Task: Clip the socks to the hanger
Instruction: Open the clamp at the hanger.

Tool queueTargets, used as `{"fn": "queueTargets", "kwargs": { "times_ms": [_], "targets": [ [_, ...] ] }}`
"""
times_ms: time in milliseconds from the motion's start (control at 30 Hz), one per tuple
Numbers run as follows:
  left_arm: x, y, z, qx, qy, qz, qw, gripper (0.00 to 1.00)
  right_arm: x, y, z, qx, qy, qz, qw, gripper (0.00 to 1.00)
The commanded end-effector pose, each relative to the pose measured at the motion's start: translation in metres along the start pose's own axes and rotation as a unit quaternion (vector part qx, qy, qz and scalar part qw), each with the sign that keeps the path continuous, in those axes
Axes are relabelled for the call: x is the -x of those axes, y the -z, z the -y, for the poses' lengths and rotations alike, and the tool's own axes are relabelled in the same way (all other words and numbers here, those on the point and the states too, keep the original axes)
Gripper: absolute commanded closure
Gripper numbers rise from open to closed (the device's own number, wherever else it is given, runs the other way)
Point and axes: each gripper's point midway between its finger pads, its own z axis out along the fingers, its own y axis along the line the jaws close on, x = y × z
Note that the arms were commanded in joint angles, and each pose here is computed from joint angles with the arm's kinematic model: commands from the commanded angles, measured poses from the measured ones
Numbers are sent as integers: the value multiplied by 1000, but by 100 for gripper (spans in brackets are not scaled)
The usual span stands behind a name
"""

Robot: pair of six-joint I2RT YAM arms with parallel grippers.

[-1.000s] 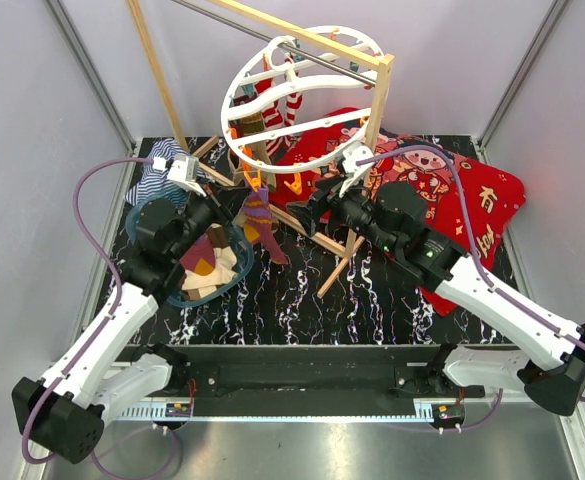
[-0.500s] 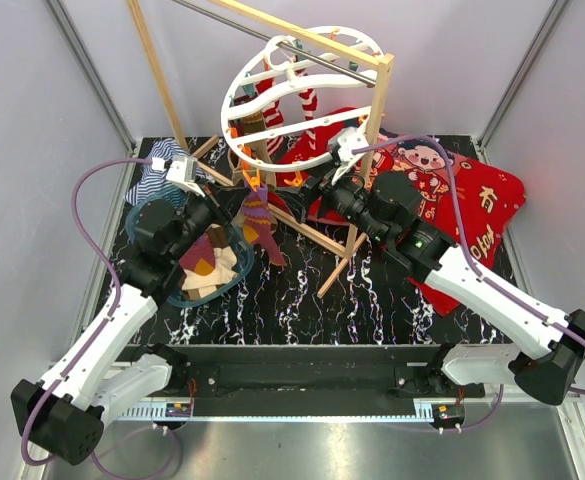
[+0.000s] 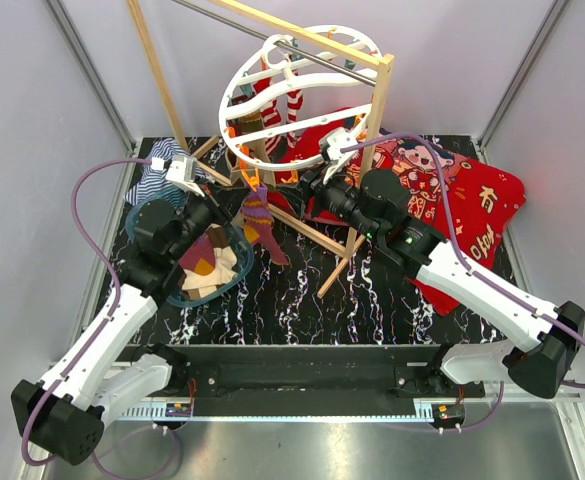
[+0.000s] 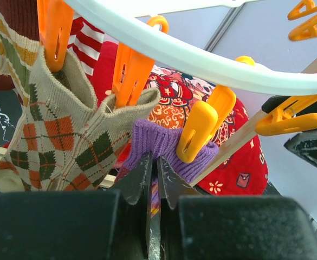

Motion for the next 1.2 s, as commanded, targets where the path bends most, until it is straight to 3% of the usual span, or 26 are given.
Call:
{"fn": "queueTargets", "kwargs": {
  "times_ms": [0, 267, 633, 767, 933, 1167],
  "targets": [
    [23, 4, 12, -16, -11, 29, 999, 91, 40, 1, -1, -2, -1, 49, 999, 48],
    [32, 14, 19, -25, -35, 41, 998, 87, 41, 1, -1, -9, -38, 50, 998, 72],
    [36, 30, 23, -31, -67, 55, 996, 62, 34, 1, 0, -23, -107, 46, 993, 92],
    [38, 36, 34, -63, -83, 59, 993, 48, 33, 2, -1, -24, -136, 46, 989, 97],
    [37, 43, 56, -111, -108, 68, 986, 40, 32, 4, -1, -30, -170, 45, 984, 100],
    [31, 40, 77, -140, -127, 65, 980, 37, 24, 4, -2, -36, -209, 34, 977, 100]
  ]
}}
